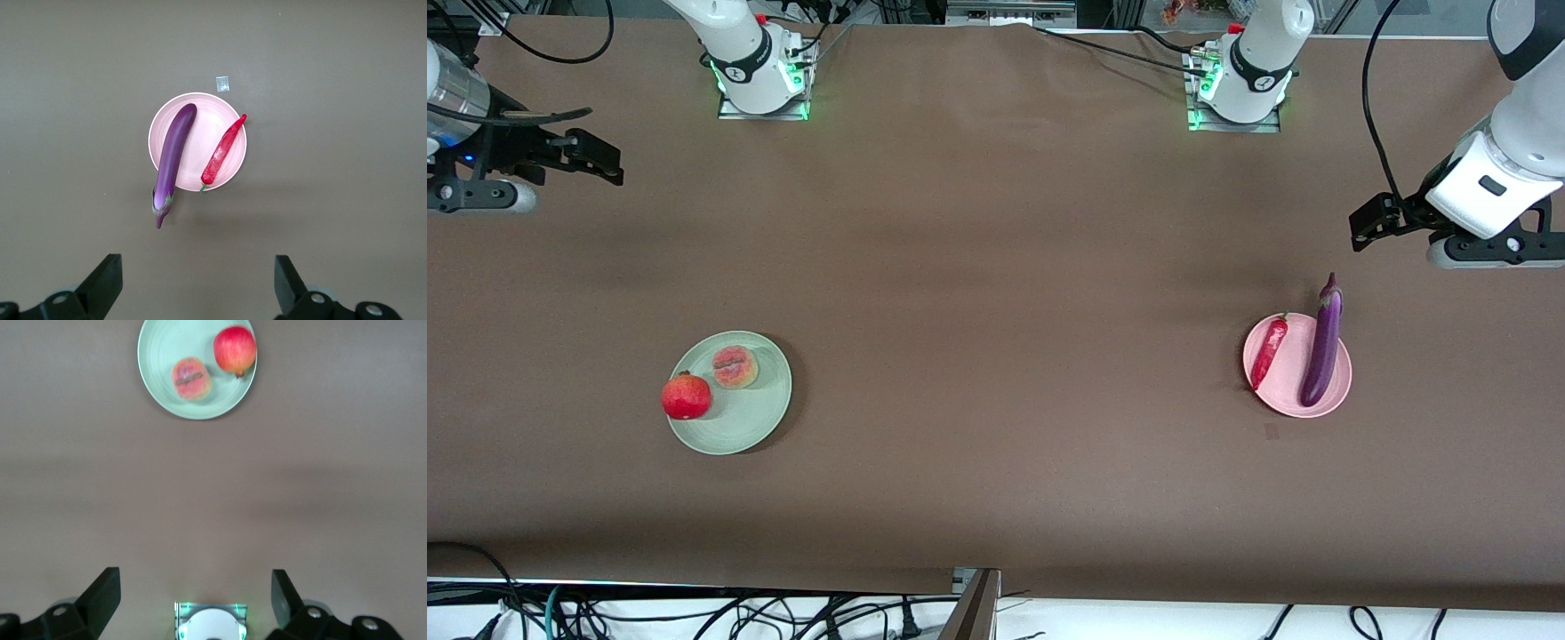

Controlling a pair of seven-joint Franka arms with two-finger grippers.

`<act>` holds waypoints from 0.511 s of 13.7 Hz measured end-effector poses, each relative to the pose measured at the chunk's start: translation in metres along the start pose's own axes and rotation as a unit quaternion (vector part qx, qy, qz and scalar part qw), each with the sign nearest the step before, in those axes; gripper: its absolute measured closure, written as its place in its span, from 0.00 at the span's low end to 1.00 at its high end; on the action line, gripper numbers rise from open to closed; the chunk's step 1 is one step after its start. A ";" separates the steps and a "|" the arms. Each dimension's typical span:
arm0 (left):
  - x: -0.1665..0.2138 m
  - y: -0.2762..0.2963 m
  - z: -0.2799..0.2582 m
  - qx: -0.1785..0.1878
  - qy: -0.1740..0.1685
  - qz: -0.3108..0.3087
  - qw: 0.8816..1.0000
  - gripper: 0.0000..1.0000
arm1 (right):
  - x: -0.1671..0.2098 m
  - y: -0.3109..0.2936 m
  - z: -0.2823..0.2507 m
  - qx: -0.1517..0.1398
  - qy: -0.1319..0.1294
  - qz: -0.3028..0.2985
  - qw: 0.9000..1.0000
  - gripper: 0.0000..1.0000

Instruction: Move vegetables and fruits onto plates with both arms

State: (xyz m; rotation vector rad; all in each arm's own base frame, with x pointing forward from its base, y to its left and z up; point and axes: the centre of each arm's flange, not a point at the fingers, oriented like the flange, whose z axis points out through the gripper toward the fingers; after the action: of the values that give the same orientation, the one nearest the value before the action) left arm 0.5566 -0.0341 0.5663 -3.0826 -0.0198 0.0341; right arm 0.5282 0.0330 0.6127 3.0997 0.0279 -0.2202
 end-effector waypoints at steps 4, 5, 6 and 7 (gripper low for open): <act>0.000 0.000 0.000 0.000 0.000 0.000 1.000 0.00 | -0.016 0.002 -0.018 0.000 0.012 0.002 1.000 0.00; 0.000 0.000 0.000 0.000 0.000 0.000 1.000 0.00 | -0.019 0.003 -0.017 0.000 0.003 0.002 1.000 0.00; 0.000 0.000 0.000 0.000 0.000 0.000 1.000 0.00 | -0.020 0.004 -0.015 -0.001 -0.005 0.003 1.000 0.00; 0.000 0.000 0.000 0.000 0.000 0.000 1.000 0.00 | -0.020 0.006 -0.013 0.000 -0.009 0.005 1.000 0.00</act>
State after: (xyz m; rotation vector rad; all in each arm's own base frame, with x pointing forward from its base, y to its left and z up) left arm 0.5566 -0.0344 0.5663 -3.0826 -0.0190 0.0339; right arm 0.5102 0.0272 0.6290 3.0962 0.0110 -0.2473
